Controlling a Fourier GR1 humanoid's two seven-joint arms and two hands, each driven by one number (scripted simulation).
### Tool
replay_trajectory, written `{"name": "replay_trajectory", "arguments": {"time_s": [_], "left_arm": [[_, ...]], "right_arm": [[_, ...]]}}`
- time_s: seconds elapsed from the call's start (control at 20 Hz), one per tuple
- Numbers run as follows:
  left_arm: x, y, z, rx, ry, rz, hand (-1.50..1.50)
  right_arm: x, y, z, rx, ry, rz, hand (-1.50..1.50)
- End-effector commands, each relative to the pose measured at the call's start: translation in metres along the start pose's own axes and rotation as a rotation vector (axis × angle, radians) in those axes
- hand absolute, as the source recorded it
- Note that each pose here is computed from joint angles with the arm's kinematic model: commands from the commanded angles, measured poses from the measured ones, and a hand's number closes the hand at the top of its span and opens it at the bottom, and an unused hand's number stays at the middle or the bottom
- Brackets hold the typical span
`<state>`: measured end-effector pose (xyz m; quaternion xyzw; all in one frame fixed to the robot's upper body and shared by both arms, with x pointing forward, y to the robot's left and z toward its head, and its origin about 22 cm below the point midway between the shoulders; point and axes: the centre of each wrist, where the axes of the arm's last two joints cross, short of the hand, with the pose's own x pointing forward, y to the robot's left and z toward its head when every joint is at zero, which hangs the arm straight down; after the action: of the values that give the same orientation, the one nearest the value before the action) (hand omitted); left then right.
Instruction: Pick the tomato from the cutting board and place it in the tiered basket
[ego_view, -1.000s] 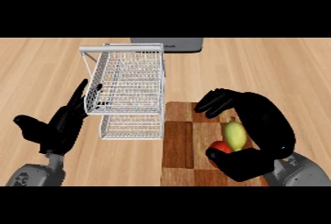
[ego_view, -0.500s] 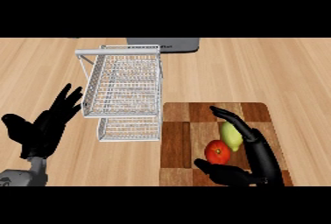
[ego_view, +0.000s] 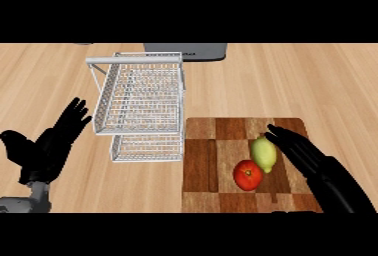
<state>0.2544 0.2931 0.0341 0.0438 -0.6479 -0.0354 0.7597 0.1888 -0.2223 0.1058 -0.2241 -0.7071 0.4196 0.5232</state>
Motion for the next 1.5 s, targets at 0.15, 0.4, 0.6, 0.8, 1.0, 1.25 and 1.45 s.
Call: {"name": "replay_trajectory", "arguments": {"time_s": [0.15, 0.4, 0.6, 0.8, 1.0, 1.25, 1.45], "left_arm": [[0.0, -0.012, 0.002, -0.033, -0.005, 0.0, 0.0], [0.007, 0.004, -0.002, -0.036, -0.013, -0.021, 0.0], [0.015, -0.003, -0.001, -0.025, -0.001, -0.008, 0.0], [0.014, -0.004, -0.003, -0.031, -0.014, -0.005, 0.0], [-0.008, -0.004, 0.001, -0.039, -0.003, 0.0, 0.0], [-0.001, -0.003, 0.005, -0.027, -0.005, 0.004, 0.0], [-0.005, -0.014, 0.0, -0.009, -0.024, -0.01, 0.0]], "right_arm": [[0.04, -0.016, 0.018, 0.375, 0.139, 0.291, -1.5], [0.088, -0.01, 0.019, 0.388, 0.186, 0.283, -1.5], [0.099, 0.013, 0.013, 0.333, 0.244, 0.276, -1.5], [0.11, 0.028, -0.008, 0.341, 0.302, 0.295, -1.5], [0.059, 0.053, -0.022, 0.352, 0.359, 0.323, -1.5], [0.039, 0.071, -0.02, 0.321, 0.335, 0.34, -1.5], [0.013, 0.086, -0.026, 0.275, 0.34, 0.378, -1.5]]}}
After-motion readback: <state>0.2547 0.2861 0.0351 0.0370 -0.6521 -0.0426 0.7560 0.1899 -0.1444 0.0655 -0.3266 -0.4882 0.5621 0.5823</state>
